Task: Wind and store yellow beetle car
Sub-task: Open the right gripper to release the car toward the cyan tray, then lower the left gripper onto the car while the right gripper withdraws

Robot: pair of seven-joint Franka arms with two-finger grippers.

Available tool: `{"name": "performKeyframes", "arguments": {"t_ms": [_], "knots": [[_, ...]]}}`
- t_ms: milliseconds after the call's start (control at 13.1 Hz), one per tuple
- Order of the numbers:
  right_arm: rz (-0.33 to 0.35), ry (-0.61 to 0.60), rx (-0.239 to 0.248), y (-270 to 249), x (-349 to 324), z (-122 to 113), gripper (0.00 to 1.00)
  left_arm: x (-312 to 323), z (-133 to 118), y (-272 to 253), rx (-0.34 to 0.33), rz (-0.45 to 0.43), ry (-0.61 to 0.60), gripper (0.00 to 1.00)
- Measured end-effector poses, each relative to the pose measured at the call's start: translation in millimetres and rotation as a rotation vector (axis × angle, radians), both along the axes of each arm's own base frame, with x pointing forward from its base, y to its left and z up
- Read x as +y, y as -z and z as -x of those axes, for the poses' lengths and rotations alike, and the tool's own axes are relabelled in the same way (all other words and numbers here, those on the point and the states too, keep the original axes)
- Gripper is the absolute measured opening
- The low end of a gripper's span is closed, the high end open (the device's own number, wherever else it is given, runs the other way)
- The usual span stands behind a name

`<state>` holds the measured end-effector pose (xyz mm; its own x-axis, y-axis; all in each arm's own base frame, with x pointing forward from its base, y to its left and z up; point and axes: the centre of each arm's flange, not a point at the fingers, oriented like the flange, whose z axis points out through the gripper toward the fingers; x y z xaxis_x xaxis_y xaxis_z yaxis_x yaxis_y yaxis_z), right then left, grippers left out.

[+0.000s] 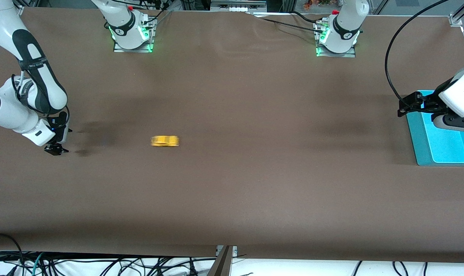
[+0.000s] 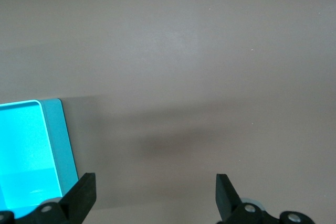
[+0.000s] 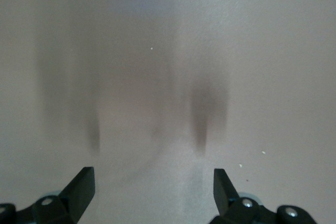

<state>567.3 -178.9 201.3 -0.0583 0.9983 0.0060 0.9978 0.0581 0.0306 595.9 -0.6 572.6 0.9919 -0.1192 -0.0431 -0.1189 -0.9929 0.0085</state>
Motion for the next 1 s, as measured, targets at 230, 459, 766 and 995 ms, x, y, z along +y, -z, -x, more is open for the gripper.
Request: {"name": "performKeyframes", "arguments": {"t_ms": [230,459,766,995], "knots": [[-0.053,0.099,-0.006,-12,12,-14,1.0,5,-2,5,0.009,0.0,-0.008,1.0],[-0.083,0.263,0.005,-35,32,-37,1.0,11,-5,16,0.031,-0.001,-0.018,1.0],[-0.109,0.518,0.029,-57,54,-55,1.0,20,-7,43,0.119,0.005,0.009,1.0],[-0.114,0.705,0.059,-68,67,-63,1.0,46,-14,76,0.173,0.028,0.095,1.0]]}}
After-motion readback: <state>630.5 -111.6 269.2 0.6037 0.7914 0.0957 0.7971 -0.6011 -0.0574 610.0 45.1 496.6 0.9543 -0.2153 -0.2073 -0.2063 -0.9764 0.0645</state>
